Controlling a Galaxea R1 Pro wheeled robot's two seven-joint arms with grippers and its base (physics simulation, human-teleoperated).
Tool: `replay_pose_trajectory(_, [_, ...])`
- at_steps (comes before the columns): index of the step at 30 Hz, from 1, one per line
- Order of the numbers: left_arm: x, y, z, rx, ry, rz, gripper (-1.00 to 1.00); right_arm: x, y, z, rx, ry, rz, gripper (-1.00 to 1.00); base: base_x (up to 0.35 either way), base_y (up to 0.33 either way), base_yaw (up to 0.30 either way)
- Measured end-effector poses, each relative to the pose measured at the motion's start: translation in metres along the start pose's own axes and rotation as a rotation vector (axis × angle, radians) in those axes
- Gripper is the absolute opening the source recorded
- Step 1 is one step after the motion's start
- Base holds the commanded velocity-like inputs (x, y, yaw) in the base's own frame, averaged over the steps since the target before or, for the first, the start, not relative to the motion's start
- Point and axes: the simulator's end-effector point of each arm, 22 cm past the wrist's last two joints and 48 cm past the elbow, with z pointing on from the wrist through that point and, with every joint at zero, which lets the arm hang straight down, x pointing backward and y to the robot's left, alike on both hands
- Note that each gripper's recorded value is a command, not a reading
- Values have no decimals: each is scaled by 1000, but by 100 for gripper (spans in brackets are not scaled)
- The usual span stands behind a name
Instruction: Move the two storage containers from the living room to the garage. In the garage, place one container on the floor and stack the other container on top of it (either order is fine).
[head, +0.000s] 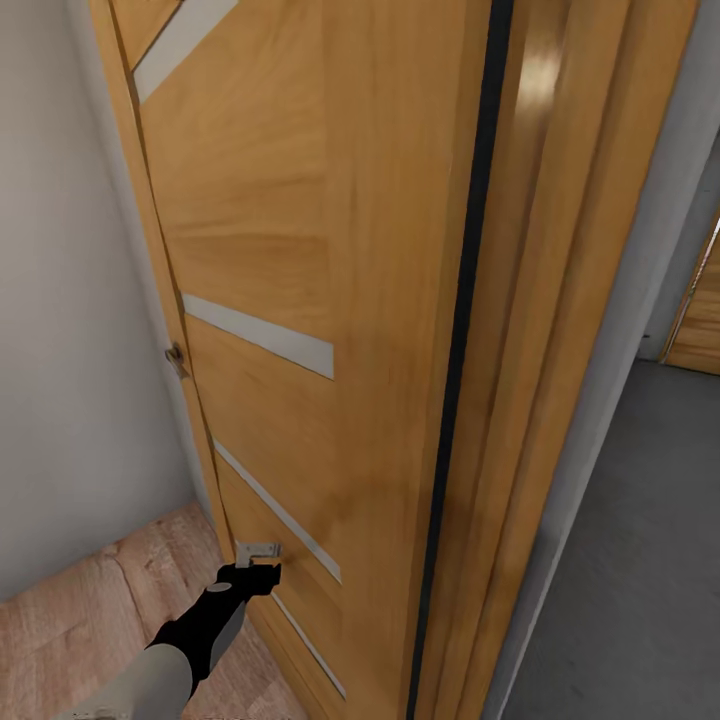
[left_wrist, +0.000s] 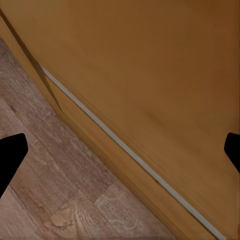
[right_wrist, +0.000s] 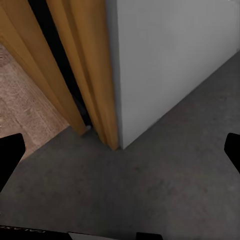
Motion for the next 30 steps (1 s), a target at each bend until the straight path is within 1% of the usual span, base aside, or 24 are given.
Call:
replay_pose_trajectory(2, [-2, -9, 1, 14, 7, -1, 100, 0, 0, 0, 0, 0, 0, 100, 0, 0, 235])
replay_pose_trajectory(11, [-16, -65, -4, 84, -19, -22, 100, 0, 0, 0, 0, 0, 0, 100, 0, 0, 253])
replay_pose_trajectory(12, [-30, -64, -5, 84, -48, -27, 100, 0, 0, 0, 0, 0, 0, 100, 0, 0, 255])
replay_pose_trajectory(13, [-33, -65, -6, 86, -55, -30, 100, 0, 0, 0, 1, 0, 0, 100, 0, 0, 256])
replay_pose_trajectory(17, [-33, -63, -6, 84, -55, -29, 100, 0, 0, 0, 0, 0, 0, 100, 0, 0, 256])
replay_pose_trajectory(19, [-33, -58, -5, 78, -54, -28, 100, 0, 0, 0, 0, 0, 0, 100, 0, 0, 256])
replay_pose_trajectory(20, [-33, -55, -4, 73, -54, -27, 100, 0, 0, 0, 0, 0, 0, 100, 0, 0, 256])
replay_pose_trajectory(22, [-32, -40, -3, 55, -54, -31, 100, 0, 0, 0, 0, 0, 0, 100, 0, 0, 256])
replay_pose_trajectory(25, [-31, -29, -2, 41, -54, -51, 100, 0, 0, 0, 1, 0, 0, 100, 0, 0, 256])
replay_pose_trajectory(30, [-31, -26, -2, 39, -55, -54, 100, 0, 0, 0, 1, 0, 0, 100, 0, 0, 256])
